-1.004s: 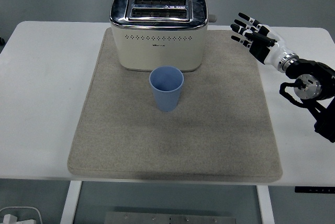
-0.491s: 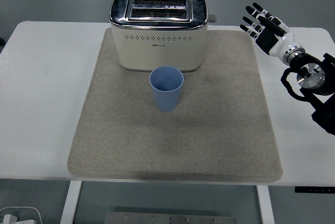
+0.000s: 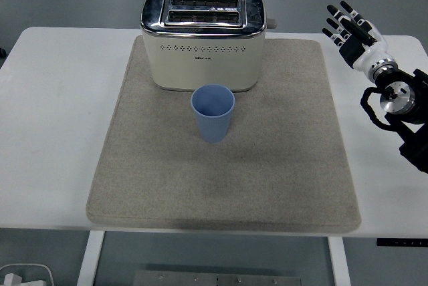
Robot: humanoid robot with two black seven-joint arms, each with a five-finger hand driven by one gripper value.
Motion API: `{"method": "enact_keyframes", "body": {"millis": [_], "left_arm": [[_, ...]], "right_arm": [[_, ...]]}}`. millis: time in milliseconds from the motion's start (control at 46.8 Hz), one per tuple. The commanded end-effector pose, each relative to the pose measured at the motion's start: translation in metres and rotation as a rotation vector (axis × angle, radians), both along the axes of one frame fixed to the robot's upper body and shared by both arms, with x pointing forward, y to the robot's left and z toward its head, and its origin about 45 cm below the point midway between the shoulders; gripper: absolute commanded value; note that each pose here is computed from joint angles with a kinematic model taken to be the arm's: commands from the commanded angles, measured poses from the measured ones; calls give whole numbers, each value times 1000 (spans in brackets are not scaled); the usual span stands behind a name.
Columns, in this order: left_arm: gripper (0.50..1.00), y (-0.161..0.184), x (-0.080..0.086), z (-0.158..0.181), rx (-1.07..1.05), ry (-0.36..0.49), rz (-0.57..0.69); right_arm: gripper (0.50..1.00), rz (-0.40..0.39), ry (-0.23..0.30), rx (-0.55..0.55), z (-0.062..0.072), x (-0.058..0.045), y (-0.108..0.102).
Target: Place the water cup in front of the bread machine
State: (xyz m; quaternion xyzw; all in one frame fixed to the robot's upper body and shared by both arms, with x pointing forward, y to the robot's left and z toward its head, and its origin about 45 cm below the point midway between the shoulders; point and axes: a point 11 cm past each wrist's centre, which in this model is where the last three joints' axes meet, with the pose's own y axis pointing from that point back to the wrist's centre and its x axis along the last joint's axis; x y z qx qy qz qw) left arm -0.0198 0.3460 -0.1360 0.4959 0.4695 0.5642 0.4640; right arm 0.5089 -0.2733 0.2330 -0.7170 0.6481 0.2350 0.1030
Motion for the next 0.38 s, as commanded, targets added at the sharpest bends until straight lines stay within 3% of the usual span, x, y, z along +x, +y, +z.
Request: {"method": "enact_keyframes", "body": {"millis": [0, 363], "left_arm": [[1000, 0, 0, 0, 0, 0, 1], [1000, 0, 0, 0, 0, 0, 0]], "right_arm": [[930, 9, -1, -1, -1, -1, 2], [930, 24, -1, 5, -2, -2, 7]]}}
